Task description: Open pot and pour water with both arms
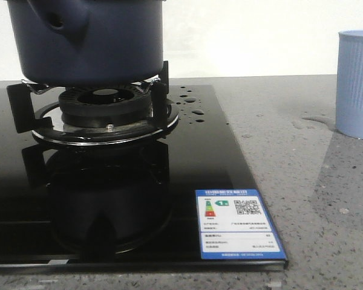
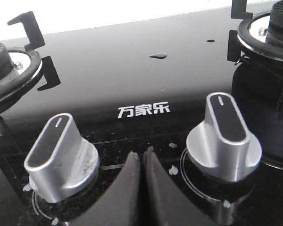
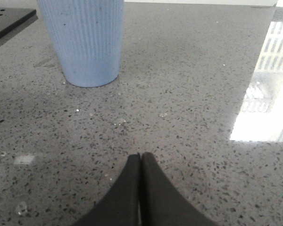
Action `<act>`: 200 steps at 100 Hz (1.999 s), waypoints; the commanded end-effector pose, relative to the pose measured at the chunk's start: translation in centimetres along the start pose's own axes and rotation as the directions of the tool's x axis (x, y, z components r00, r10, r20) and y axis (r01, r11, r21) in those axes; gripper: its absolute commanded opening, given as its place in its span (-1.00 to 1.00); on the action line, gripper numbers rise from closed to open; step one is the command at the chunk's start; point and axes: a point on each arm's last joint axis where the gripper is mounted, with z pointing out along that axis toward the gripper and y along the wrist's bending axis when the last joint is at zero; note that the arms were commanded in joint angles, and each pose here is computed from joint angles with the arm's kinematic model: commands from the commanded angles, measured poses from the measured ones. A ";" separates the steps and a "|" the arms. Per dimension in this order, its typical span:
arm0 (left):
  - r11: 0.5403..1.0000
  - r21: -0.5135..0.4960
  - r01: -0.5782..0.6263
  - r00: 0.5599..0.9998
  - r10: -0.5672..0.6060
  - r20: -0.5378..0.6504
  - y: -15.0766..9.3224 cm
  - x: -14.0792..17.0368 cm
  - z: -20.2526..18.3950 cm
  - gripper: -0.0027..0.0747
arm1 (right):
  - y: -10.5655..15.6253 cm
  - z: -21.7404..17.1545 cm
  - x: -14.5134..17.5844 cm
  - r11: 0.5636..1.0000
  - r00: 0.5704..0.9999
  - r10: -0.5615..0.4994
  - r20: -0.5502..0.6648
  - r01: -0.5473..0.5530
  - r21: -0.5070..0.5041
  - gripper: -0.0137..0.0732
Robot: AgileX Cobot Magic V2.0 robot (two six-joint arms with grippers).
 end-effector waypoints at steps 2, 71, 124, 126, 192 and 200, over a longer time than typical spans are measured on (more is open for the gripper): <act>1.000 -0.001 0.018 1.000 -0.018 0.025 -0.1 0.8 0.2 -0.98 | -0.1 -0.1 -0.1 1.000 0.999 -0.025 0.036 0.024 0.009 -0.85; 0.838 0.132 0.530 0.751 -0.535 0.386 0.8 -2.6 -0.6 -0.98 | 0.0 -1.6 -4.8 0.975 0.810 0.222 0.543 -0.187 -0.121 -0.85; 0.628 0.326 0.707 0.650 -0.758 0.049 -1.1 -6.6 -1.8 -0.98 | 0.8 -2.8 -9.5 0.846 0.824 0.523 0.217 -0.471 -0.252 -0.85; 0.627 0.323 0.709 0.658 -0.753 0.017 -1.3 -6.7 -1.6 -0.98 | 0.9 -2.8 -9.8 0.846 0.835 0.519 0.184 -0.472 -0.248 -0.85; 0.240 0.960 0.144 0.977 -0.186 -0.100 -6.8 -22.4 2.0 -0.98 | 4.8 -2.1 -19.7 0.814 0.987 0.156 0.035 -0.109 -0.570 -0.85; 0.287 0.954 0.080 0.986 -0.162 -0.034 -6.6 -24.0 3.2 -0.98 | 4.4 -2.2 -20.6 0.852 0.984 0.115 0.136 -0.027 -0.523 -0.85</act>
